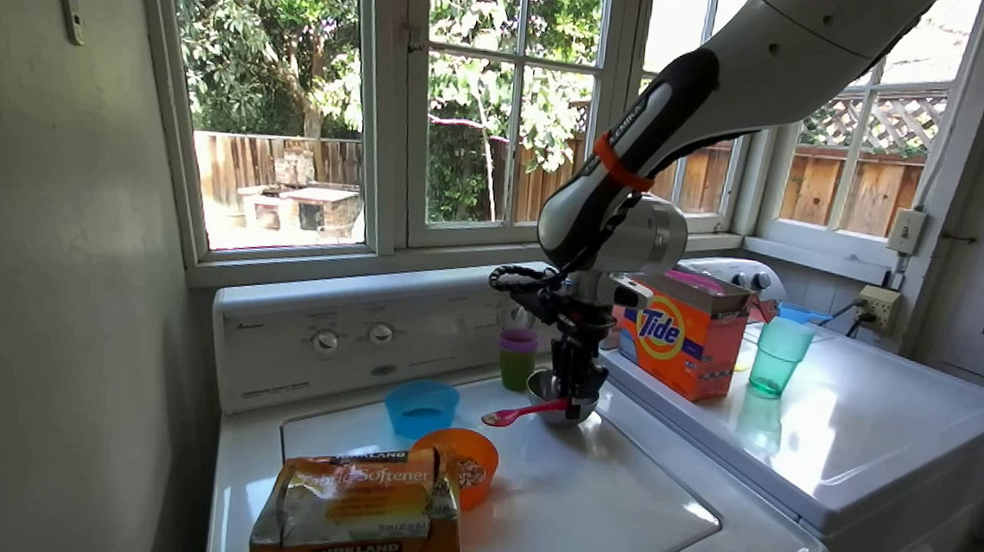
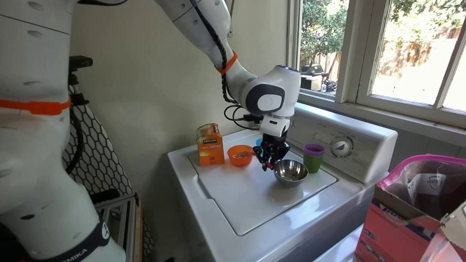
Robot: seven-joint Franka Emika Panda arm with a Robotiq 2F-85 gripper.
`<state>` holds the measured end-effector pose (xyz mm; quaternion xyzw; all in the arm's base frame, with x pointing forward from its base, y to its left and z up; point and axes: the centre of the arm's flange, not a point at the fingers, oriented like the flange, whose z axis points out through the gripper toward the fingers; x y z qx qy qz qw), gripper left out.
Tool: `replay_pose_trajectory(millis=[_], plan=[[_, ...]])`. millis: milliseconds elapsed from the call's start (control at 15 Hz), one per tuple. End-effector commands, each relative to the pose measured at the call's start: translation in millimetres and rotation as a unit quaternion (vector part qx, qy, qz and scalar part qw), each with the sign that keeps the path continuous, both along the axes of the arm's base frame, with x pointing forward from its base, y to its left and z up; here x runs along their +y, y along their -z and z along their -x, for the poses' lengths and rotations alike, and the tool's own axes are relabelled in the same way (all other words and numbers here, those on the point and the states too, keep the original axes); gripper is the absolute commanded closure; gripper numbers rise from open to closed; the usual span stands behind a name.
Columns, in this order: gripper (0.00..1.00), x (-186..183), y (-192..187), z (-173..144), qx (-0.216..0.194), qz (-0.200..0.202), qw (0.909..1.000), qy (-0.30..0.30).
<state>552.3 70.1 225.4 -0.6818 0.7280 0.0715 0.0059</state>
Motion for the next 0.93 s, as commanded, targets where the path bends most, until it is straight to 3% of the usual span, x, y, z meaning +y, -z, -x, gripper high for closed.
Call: replay_pose_trajectory(millis=[0, 867], plan=[[0.94, -28.1, -3.6, 11.1, 0.012, -0.013, 0.9989, 0.043], [0.94, -79.3, -12.4, 31.2, 0.018, -0.018, 0.9935, 0.111]])
